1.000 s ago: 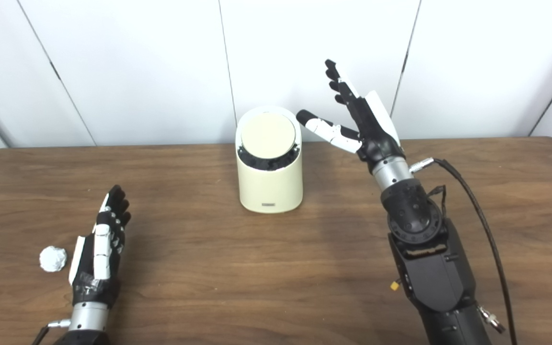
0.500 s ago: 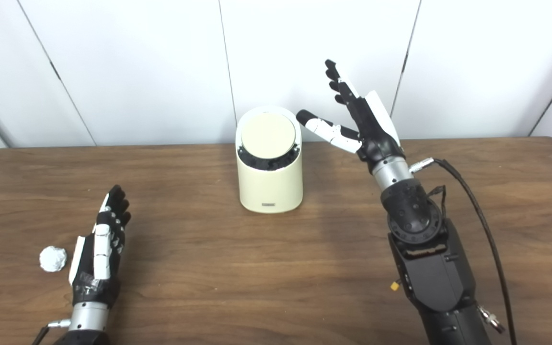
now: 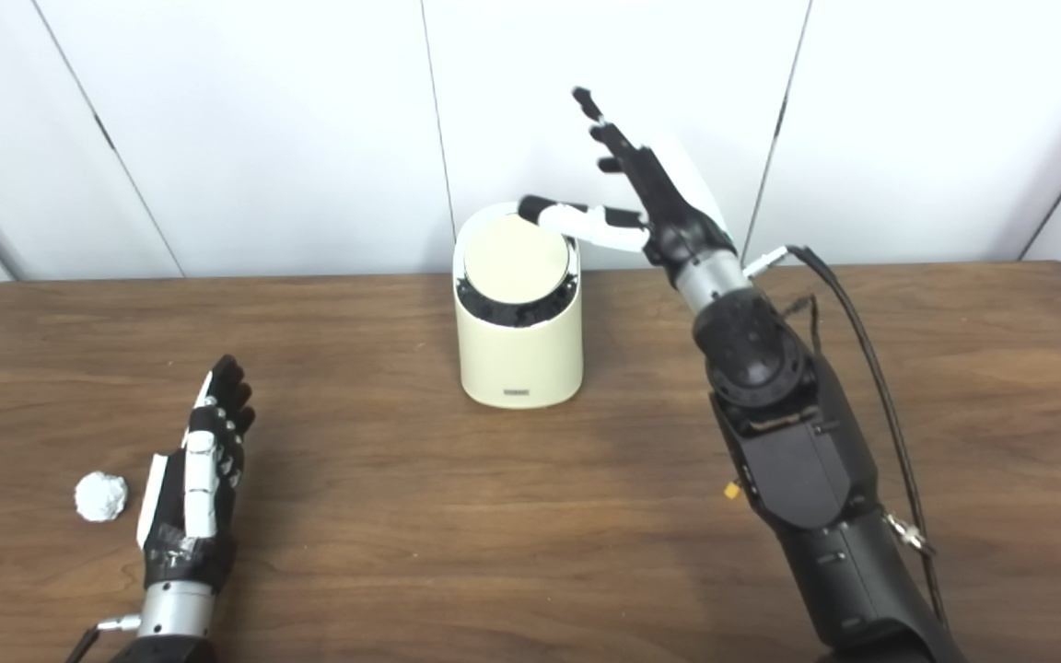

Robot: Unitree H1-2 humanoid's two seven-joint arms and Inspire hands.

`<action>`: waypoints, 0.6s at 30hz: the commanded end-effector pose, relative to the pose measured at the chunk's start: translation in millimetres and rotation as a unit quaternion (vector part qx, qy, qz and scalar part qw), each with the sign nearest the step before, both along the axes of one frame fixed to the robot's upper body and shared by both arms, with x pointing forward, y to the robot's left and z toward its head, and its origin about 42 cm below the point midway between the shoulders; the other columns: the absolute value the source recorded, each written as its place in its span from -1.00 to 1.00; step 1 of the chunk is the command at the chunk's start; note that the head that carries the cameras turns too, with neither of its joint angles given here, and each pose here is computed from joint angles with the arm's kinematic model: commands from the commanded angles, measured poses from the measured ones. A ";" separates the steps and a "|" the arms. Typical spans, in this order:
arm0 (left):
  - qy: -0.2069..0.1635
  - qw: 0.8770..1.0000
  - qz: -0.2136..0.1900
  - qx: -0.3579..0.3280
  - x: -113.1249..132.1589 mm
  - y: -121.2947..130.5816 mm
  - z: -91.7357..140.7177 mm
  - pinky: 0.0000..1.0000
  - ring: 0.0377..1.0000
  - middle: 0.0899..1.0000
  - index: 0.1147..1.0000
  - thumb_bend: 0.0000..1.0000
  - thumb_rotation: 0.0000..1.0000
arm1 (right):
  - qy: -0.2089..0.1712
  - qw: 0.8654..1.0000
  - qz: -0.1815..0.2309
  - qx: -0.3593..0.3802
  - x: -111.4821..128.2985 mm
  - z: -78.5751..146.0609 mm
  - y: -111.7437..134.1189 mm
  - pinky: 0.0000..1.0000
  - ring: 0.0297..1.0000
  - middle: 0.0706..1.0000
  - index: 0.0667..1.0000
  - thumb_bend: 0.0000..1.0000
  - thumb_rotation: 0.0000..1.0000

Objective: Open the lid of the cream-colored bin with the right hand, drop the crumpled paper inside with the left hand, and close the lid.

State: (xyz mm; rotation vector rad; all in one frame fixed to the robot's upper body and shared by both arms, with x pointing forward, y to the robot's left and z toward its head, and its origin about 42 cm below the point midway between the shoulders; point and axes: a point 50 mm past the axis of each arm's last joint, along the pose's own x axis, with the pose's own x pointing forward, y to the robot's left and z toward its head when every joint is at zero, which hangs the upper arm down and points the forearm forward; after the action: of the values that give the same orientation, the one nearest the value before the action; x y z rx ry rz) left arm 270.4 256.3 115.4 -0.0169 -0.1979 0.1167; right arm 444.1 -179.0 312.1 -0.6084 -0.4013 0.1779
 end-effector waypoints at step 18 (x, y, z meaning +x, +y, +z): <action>0.023 1.000 -0.003 -0.010 -8.0 -12.2 -16.4 1.00 1.00 1.00 1.00 0.05 1.00 | -0.040 0.999 0.017 -0.005 7.1 31.5 4.6 0.72 0.86 0.91 0.95 0.38 0.20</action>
State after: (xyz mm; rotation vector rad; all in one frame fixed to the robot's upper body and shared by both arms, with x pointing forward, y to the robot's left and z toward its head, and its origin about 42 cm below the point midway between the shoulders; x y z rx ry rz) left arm 271.4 252.4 115.3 -0.0082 -0.1990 0.1134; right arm 447.7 -178.8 311.1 -0.6106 -0.3856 0.1993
